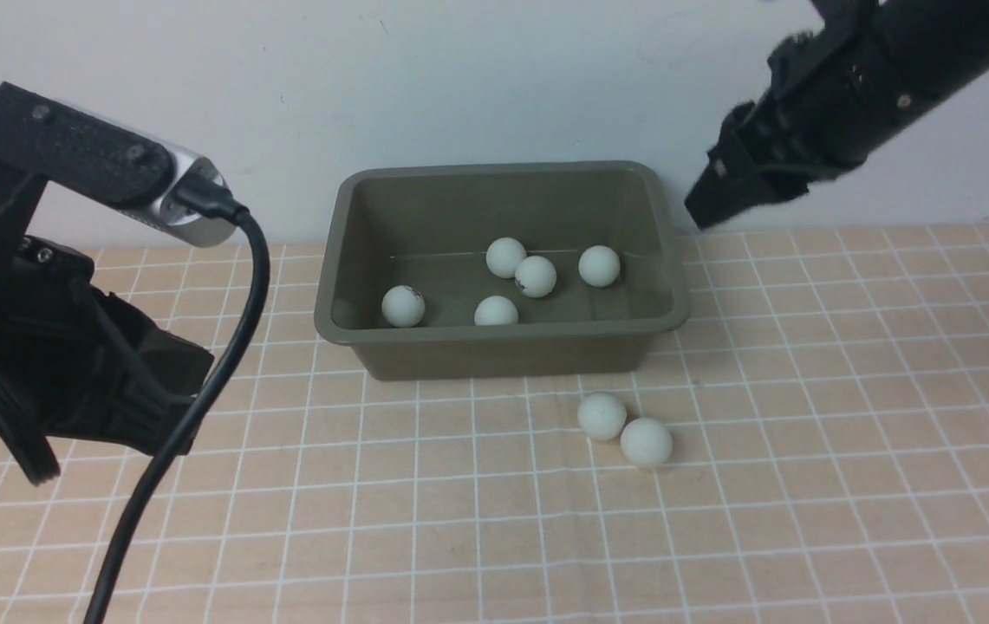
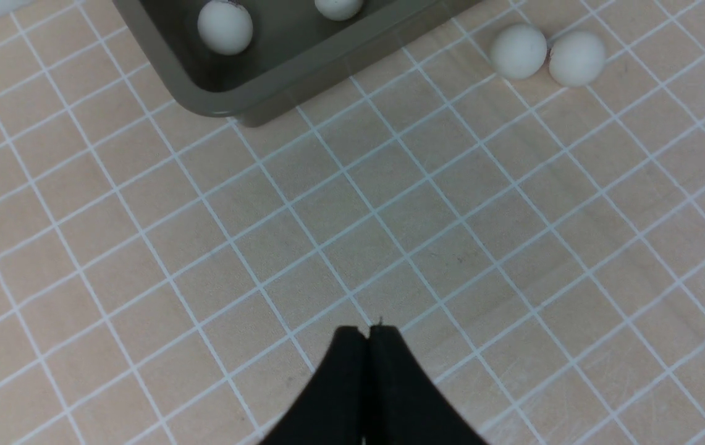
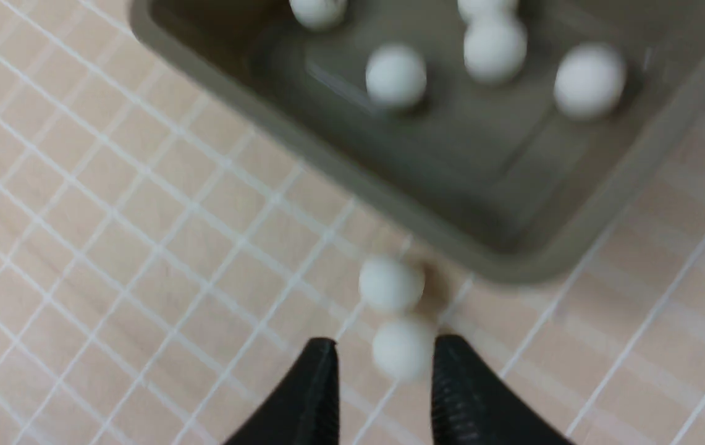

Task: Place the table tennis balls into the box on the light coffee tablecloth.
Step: 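Reach for and grasp a ping pong ball on the table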

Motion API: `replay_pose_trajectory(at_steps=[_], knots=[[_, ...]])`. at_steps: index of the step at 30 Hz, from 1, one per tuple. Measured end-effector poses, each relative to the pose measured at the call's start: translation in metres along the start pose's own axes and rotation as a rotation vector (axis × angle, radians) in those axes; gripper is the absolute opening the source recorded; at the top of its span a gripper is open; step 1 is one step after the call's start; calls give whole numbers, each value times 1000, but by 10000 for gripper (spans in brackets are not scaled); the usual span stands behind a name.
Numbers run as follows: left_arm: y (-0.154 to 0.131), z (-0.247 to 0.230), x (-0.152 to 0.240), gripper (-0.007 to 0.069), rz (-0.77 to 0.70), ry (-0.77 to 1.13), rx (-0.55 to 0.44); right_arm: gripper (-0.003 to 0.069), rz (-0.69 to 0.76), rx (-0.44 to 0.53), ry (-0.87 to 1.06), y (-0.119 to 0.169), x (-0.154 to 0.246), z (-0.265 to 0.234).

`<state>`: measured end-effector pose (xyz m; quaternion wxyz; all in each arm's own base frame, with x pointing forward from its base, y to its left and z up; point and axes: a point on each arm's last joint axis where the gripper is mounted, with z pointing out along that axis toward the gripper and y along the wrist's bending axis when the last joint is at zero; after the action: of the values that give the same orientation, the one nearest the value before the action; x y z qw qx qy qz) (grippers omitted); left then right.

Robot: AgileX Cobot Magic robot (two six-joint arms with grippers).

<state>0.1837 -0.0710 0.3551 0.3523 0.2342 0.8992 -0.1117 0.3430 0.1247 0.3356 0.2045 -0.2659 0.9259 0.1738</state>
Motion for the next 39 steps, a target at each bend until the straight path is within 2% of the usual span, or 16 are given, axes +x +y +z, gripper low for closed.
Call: replay_pose_trajectory(at_steps=[2, 4, 7, 11, 15, 18, 24, 27, 33, 39], knots=[[0, 0, 0, -69, 0, 1, 0, 153, 18, -3, 34, 0, 11, 5], [0, 0, 0, -69, 0, 5, 2, 130, 39, -23, 116, 2, 39, 16], [0, 0, 1, -69, 0, 7, 2, 117, 29, -99, 201, 9, 73, 32], [0, 1, 1, -69, 0, 9, 2, 117, 25, -146, 160, 13, 88, 54], [0, 1, 0, -69, -1, 10, 3, 130, -61, -66, 61, 16, 81, 78], [0, 1, 0, -69, -1, 11, 3, 172, -108, -38, 31, 24, 76, 89], [-1, 1, 0, -69, -14, 6, 19, 350, -152, 13, -2, 30, 70, 112], [-2, 1, 0, -69, -21, 3, 28, 398, -148, 46, 8, 24, 67, 121], [-3, 1, 0, -69, -25, 1, 32, 414, -183, 111, 41, 14, 59, 134], [-3, 1, 0, -69, -26, 1, 33, 414, -193, 124, 54, 9, 52, 146]])
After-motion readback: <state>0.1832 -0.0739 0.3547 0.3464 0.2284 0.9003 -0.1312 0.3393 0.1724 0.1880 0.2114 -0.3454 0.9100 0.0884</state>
